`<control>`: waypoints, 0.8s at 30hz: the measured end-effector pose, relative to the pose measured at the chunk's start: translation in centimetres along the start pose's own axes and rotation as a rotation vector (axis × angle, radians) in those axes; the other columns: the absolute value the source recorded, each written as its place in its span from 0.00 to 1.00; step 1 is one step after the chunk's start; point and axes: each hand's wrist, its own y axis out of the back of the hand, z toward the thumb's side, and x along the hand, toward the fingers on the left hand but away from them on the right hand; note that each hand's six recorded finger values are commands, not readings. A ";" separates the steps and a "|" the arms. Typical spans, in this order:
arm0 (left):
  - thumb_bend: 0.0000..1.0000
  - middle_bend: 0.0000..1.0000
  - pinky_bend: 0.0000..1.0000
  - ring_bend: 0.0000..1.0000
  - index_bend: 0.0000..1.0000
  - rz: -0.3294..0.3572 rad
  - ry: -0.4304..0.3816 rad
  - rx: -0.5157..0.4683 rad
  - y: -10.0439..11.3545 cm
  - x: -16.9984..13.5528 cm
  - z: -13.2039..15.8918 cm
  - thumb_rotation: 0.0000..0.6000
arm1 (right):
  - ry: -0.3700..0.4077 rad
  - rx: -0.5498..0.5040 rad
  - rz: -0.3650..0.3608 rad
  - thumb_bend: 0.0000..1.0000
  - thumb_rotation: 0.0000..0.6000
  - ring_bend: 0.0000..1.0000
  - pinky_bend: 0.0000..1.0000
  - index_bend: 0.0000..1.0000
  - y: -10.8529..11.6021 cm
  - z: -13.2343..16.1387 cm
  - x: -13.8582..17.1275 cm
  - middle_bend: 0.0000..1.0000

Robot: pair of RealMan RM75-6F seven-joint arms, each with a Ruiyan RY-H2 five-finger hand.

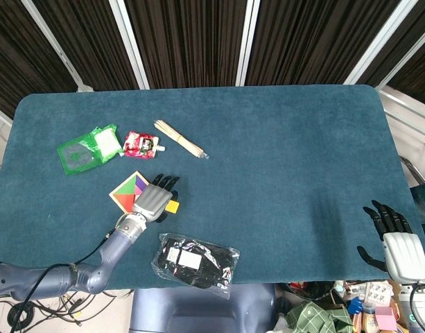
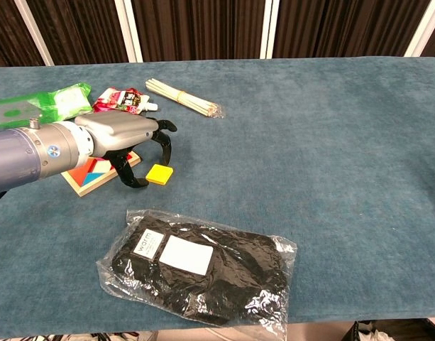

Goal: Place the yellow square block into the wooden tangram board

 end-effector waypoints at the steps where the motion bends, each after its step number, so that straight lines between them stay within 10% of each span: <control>1: 0.31 0.00 0.00 0.00 0.38 0.001 0.000 0.003 0.0 0.0 0.0 1.00 | 0.000 0.000 0.001 0.18 1.00 0.08 0.13 0.15 0.0 0.0 0.0 0.05; 24: 0.36 0.00 0.00 0.00 0.43 0.026 0.001 0.021 -0.7 0.7 0.1 1.00 | -0.002 -0.003 0.005 0.18 1.00 0.08 0.13 0.15 -0.1 0.0 0.0 0.05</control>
